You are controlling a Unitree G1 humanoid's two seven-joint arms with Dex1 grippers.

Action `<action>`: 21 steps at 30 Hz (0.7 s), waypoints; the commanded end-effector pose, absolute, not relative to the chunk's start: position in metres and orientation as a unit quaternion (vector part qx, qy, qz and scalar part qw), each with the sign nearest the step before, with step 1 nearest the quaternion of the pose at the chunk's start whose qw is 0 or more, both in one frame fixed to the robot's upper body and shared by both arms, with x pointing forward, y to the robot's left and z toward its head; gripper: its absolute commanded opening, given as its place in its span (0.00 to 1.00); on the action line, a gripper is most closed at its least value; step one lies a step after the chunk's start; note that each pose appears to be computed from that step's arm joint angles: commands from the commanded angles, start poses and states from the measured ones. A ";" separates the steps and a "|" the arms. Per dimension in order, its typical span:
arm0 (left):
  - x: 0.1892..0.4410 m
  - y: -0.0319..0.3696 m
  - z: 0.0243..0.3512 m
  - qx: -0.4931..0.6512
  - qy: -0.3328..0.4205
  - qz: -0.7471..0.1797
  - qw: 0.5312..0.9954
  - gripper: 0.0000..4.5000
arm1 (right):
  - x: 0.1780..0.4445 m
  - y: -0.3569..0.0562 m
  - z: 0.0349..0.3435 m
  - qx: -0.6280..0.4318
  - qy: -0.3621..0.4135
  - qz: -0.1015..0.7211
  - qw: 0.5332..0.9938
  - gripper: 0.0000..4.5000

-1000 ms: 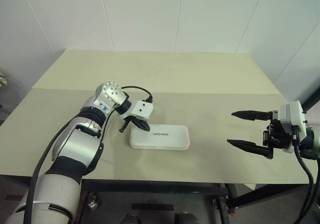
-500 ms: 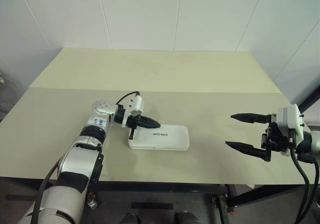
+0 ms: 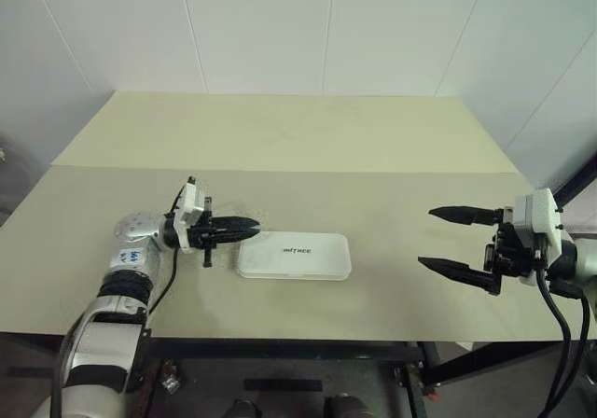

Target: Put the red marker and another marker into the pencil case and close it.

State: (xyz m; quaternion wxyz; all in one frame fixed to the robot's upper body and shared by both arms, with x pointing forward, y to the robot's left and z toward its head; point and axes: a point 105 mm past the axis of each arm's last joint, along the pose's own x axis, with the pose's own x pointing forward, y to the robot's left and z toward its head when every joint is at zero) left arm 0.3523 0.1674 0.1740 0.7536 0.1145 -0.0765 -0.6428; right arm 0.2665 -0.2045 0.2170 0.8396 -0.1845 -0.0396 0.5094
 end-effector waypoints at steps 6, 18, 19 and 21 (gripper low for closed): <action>0.342 0.172 0.192 0.124 -0.094 -0.680 0.716 0.86 | 0.267 -0.204 0.225 -0.194 -0.059 0.511 0.835 1.00; 0.349 0.169 0.198 0.118 -0.086 -0.683 0.716 0.99 | 0.265 -0.215 0.231 -0.203 -0.056 0.496 0.842 1.00; 0.350 0.169 0.199 0.117 -0.089 -0.681 0.717 0.99 | 0.265 -0.216 0.232 -0.203 -0.056 0.493 0.844 1.00; 0.351 0.168 0.202 0.124 -0.106 -0.676 0.719 0.99 | 0.263 -0.220 0.232 -0.205 -0.053 0.487 0.848 1.00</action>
